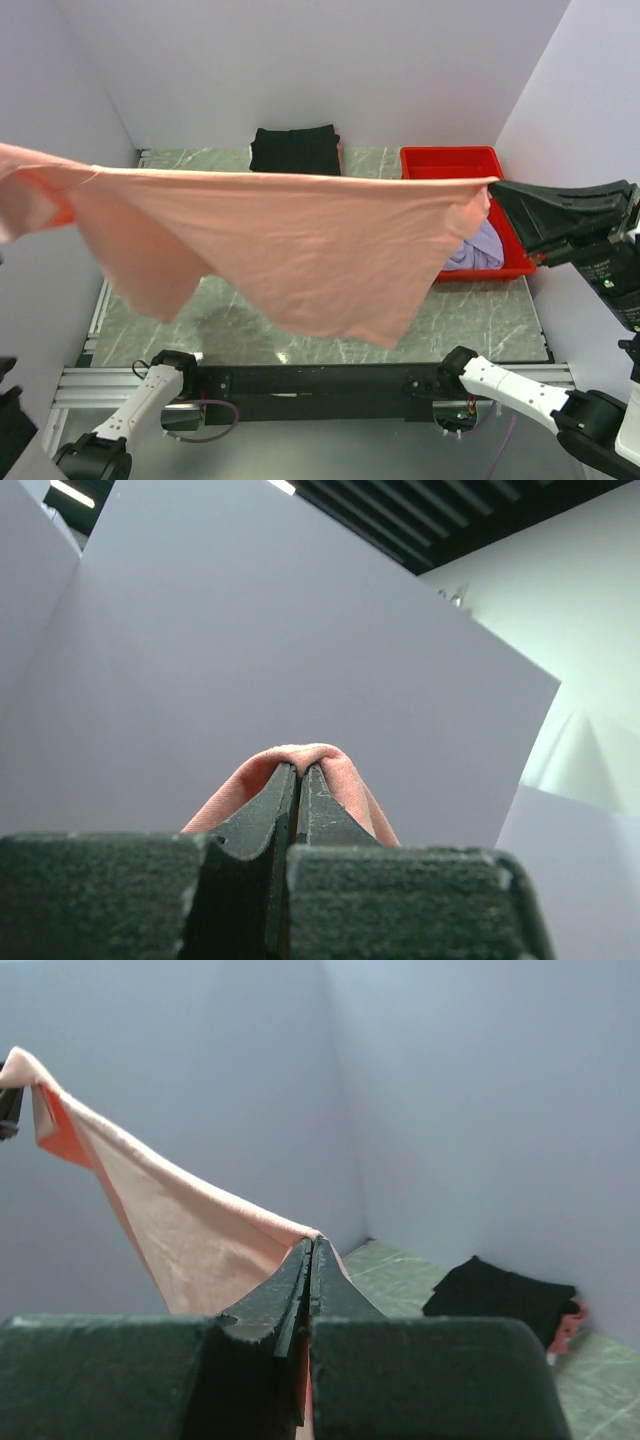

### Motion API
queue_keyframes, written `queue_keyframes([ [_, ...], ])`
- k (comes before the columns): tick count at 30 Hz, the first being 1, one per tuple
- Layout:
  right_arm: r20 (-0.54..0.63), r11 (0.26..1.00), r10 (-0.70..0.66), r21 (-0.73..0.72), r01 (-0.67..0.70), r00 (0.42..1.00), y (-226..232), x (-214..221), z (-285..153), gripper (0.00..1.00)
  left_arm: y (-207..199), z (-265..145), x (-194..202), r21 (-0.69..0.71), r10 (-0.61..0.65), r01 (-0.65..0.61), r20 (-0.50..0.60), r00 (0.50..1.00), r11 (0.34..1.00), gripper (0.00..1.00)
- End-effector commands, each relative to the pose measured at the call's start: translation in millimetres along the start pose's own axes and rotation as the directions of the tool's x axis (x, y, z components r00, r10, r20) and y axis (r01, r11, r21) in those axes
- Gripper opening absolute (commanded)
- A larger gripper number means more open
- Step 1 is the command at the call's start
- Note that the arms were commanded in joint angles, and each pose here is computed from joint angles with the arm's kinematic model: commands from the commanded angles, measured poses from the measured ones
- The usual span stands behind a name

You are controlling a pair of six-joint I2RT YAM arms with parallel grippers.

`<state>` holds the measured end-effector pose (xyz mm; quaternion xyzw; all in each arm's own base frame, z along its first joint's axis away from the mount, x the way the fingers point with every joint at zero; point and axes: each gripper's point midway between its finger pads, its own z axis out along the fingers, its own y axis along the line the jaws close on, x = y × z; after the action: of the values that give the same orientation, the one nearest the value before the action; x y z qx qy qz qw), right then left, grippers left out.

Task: Fold and stack the t-shirts
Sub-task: Flatten the tshirt out

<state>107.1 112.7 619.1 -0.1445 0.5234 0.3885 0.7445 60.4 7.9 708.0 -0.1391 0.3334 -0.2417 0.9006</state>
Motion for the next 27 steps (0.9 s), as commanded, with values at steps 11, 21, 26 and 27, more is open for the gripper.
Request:
queue_keyframes([
  [11,-0.076,0.988,0.061,0.148,-0.049,0.995,-27.1,32.5,4.0,0.0,16.0,18.4,30.2,-0.037,0.053,-0.054,-0.027,0.998,0.998,0.01],
  [21,-0.356,0.755,0.143,0.643,0.131,0.923,-206.4,206.3,59.4,0.0,194.3,33.5,317.0,-0.39,0.127,-0.352,-0.496,0.859,0.851,0.01],
  [26,-0.525,0.782,0.317,0.615,0.095,0.789,-274.6,352.5,78.5,0.0,281.8,-35.4,497.3,-0.341,0.04,-0.512,-0.802,0.596,0.788,0.36],
  [27,-0.537,0.775,0.345,0.625,0.089,0.77,-286.1,366.9,80.8,0.0,287.9,-44.0,516.9,-0.325,0.023,-0.515,-0.829,0.559,0.793,0.45],
])
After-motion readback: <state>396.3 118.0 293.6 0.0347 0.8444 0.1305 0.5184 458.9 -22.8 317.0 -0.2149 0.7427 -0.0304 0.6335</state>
